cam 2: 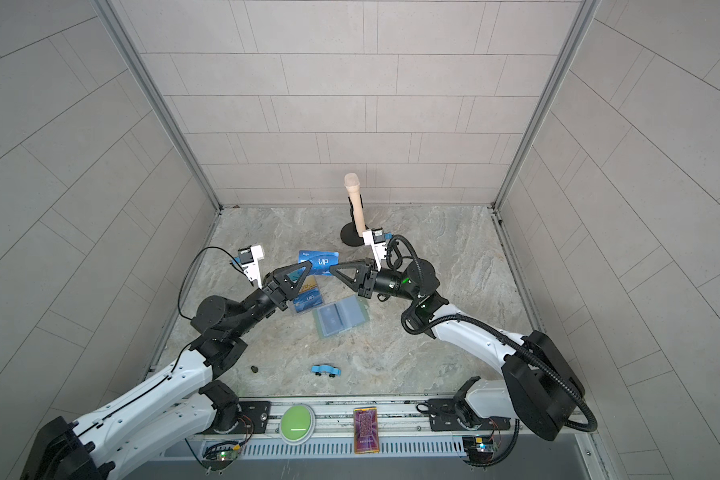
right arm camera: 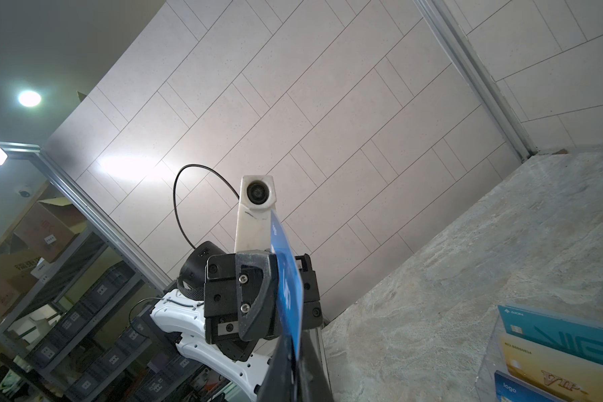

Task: Take the credit cards out of the card holder

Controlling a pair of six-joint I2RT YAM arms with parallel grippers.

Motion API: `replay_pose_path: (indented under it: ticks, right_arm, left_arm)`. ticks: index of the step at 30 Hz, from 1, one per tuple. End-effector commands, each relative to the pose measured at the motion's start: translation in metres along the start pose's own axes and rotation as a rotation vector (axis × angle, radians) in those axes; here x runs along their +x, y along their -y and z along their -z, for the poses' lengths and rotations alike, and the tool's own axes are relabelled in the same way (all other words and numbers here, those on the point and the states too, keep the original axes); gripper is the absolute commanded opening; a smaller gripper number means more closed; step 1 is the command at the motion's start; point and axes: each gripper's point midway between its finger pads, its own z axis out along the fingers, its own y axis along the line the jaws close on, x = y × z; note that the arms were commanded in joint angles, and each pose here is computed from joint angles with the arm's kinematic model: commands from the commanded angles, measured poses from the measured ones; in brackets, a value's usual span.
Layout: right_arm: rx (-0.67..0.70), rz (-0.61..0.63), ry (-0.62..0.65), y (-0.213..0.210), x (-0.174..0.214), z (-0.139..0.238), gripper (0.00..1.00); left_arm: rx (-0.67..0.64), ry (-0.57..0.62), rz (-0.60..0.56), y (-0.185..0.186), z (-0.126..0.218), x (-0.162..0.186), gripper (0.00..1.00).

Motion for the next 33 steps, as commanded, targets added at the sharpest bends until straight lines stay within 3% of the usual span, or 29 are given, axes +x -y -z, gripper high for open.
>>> replay_pose_path:
  ticks: [1,4,13,18,25,27,33]
  right_arm:
    - [-0.057,0.039,0.029,-0.018,-0.011,-0.003,0.06]
    - [-0.059,0.039,0.023,-0.018,-0.01,-0.003,0.04]
    - [-0.039,0.048,0.001,-0.015,-0.004,0.0,0.0]
    - [0.04,0.075,-0.048,-0.003,0.002,0.007,0.0]
    - [0.235,0.201,-0.229,0.016,0.022,0.029,0.0]
    - [0.267,0.235,-0.287,0.019,0.029,0.036,0.0]
    - [0.259,0.272,-0.472,0.02,0.058,0.051,0.0]
  left_arm:
    - [0.038,0.019,-0.005,0.009,0.003,-0.004,0.0]
    - [0.038,0.017,-0.004,0.009,0.003,-0.004,0.04]
    - [-0.059,-0.019,-0.077,0.0,0.016,0.001,0.44]
    - [-0.214,-0.085,-0.137,-0.019,0.032,0.006,0.66]
    - [-0.515,-0.28,-0.242,-0.053,0.062,0.01,0.74]
    - [-0.521,-0.339,-0.277,-0.051,0.065,0.012,0.75]
    - [-0.378,-0.543,-0.37,-0.021,0.06,0.025,0.79]
